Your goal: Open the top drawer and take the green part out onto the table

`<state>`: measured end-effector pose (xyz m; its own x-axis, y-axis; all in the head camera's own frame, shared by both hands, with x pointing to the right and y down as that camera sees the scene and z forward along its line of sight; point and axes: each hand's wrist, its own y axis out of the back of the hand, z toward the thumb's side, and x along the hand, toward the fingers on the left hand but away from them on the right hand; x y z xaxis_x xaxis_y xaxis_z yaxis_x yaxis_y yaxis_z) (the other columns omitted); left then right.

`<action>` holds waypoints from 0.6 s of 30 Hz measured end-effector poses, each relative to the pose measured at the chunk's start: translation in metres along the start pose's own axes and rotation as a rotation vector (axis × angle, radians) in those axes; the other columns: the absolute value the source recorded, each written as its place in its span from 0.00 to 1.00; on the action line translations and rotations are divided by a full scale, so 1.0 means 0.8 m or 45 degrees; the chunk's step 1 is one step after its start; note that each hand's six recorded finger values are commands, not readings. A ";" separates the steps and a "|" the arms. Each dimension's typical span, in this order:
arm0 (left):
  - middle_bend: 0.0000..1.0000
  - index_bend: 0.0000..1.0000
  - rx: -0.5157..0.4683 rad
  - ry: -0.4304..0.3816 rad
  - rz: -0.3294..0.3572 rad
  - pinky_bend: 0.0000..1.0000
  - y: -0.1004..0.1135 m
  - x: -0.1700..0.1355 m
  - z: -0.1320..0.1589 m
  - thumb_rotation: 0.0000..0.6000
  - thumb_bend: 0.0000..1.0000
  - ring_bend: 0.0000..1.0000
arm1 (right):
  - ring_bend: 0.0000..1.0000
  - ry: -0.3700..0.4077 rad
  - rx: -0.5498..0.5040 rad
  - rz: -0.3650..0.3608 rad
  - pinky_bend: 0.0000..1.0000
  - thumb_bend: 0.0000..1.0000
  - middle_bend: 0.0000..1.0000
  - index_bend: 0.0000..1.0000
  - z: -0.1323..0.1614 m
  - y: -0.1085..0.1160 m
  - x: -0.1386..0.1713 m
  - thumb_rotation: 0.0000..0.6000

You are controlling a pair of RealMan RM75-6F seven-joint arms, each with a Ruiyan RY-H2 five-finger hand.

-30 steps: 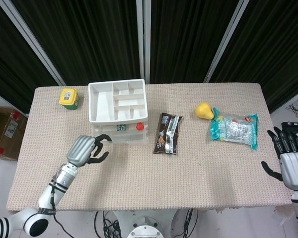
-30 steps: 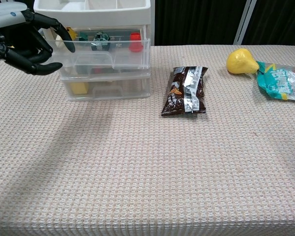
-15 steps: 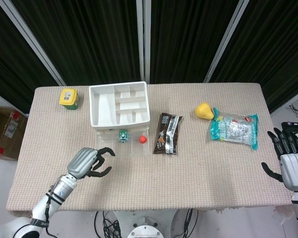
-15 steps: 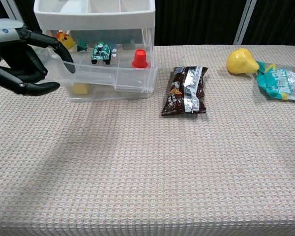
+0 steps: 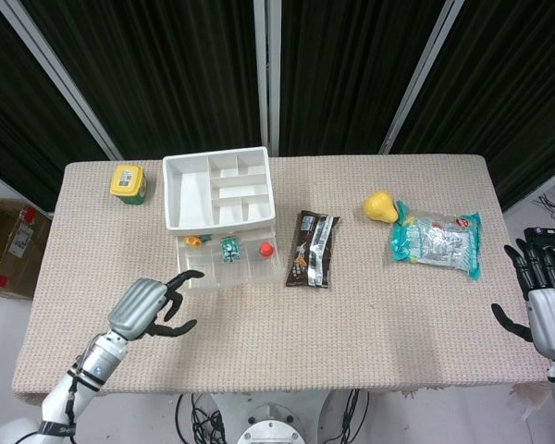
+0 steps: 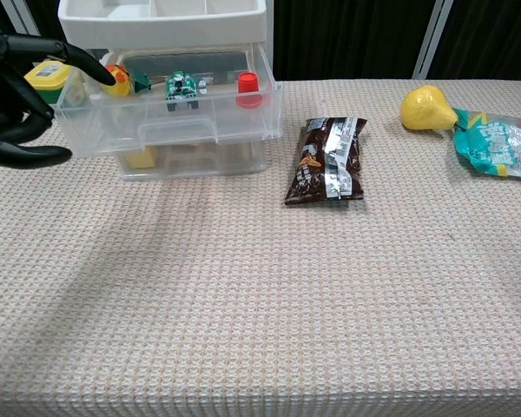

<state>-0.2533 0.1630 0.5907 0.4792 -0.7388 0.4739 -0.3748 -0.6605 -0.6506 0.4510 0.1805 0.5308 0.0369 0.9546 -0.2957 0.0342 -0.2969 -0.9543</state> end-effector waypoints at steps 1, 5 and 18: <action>0.82 0.21 0.024 -0.002 0.016 1.00 0.006 -0.003 -0.001 0.86 0.24 0.98 | 0.00 0.001 0.002 0.000 0.00 0.18 0.00 0.00 0.000 0.000 0.000 1.00; 0.83 0.28 0.128 -0.051 0.108 1.00 0.039 -0.005 0.005 0.97 0.24 0.98 | 0.00 0.013 0.003 0.001 0.00 0.18 0.00 0.00 0.003 0.000 0.000 1.00; 0.86 0.33 0.657 -0.317 0.104 1.00 0.074 0.092 0.050 1.00 0.24 0.98 | 0.00 0.030 -0.002 -0.024 0.00 0.18 0.00 0.00 0.007 0.010 0.008 1.00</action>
<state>-0.2085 0.0750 0.5631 0.6607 -0.6895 0.2968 -0.0130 -0.4058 -0.9139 0.4456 0.1844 0.5213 0.0600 0.9590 -0.2769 0.0368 -0.2793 -0.9595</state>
